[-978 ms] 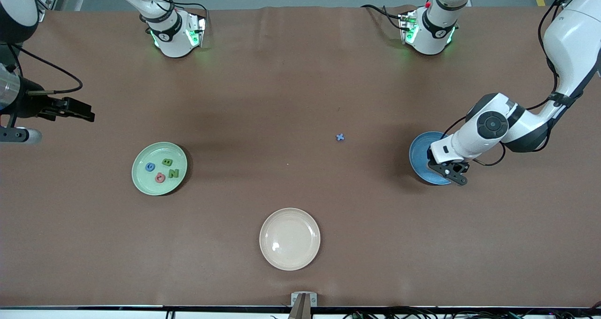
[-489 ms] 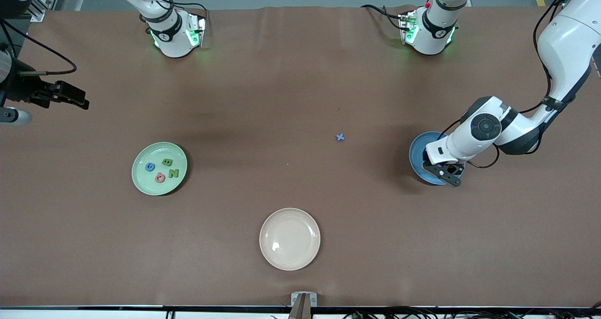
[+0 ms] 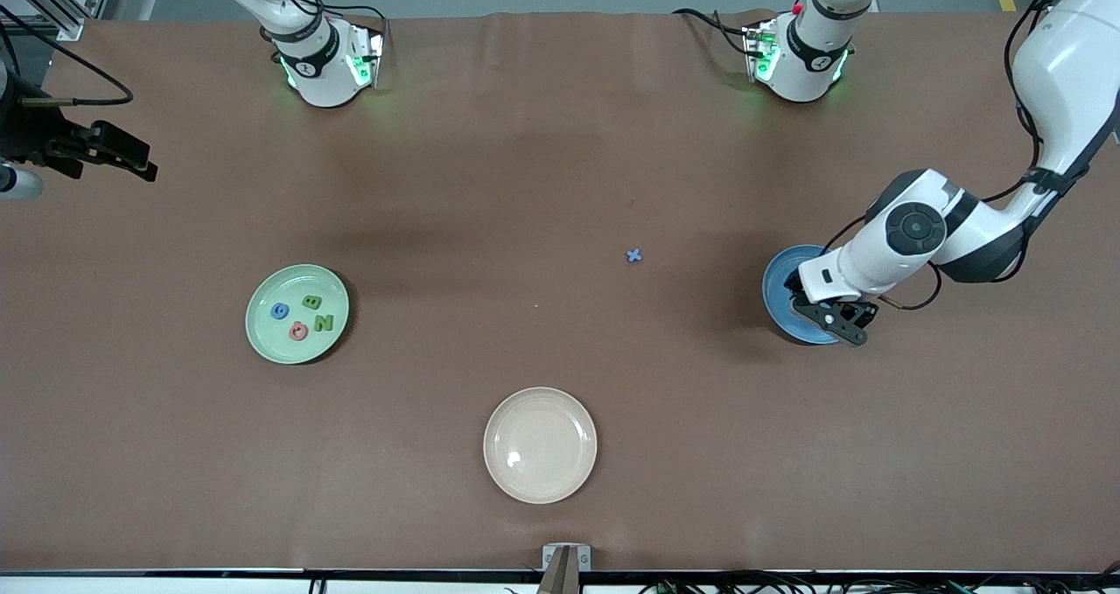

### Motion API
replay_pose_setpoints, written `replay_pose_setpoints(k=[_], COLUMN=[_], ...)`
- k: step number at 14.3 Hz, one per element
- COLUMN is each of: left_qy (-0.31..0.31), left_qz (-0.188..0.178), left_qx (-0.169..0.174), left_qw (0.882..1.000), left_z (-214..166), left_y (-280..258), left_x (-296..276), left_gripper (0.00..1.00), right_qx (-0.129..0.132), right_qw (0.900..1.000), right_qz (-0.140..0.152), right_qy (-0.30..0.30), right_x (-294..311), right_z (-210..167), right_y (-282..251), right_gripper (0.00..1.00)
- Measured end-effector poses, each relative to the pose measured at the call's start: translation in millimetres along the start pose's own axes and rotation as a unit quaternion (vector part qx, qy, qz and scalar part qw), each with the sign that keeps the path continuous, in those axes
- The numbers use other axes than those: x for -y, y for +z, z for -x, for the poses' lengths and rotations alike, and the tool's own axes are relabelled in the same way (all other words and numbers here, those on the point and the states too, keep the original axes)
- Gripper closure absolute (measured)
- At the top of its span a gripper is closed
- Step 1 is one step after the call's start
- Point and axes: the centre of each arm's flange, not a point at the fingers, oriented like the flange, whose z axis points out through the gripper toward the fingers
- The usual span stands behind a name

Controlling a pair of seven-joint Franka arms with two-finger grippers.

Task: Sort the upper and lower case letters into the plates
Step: 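Move the left gripper toward the blue lowercase x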

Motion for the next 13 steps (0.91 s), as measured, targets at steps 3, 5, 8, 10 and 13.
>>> replay_pose_setpoints(k=[3, 5, 8, 10, 13], left_qy=[-0.052, -0.110, -0.186, -0.232, -0.295], left_qz=[0.020, 0.029, 0.029, 0.019, 0.025], left_qx=[0.011, 0.009, 0.020, 0.028, 0.023], left_qw=[0.998, 0.993, 0.982, 0.972, 0.955], left_z=[-17, -29, -47, -57, -68], left_y=[-57, -74, -73, -61, -25], left_x=[-36, -78, -173, -234, -288], left_gripper=[0.00, 0.00, 0.00, 0.00, 0.00], right_qx=[-0.005, -0.009, -0.014, -0.017, -0.019], right_qw=[1.000, 1.000, 1.000, 1.000, 1.000], right_qz=[-0.001, -0.002, -0.002, -0.002, -0.002], right_qy=[0.000, -0.001, -0.009, -0.022, -0.025], right_x=[0, 1, 4, 5, 4], right_z=[1, -1, -2, -3, -4], right_y=[1, 3, 4, 4, 3], right_gripper=[0.00, 0.00, 0.00, 0.00, 0.00])
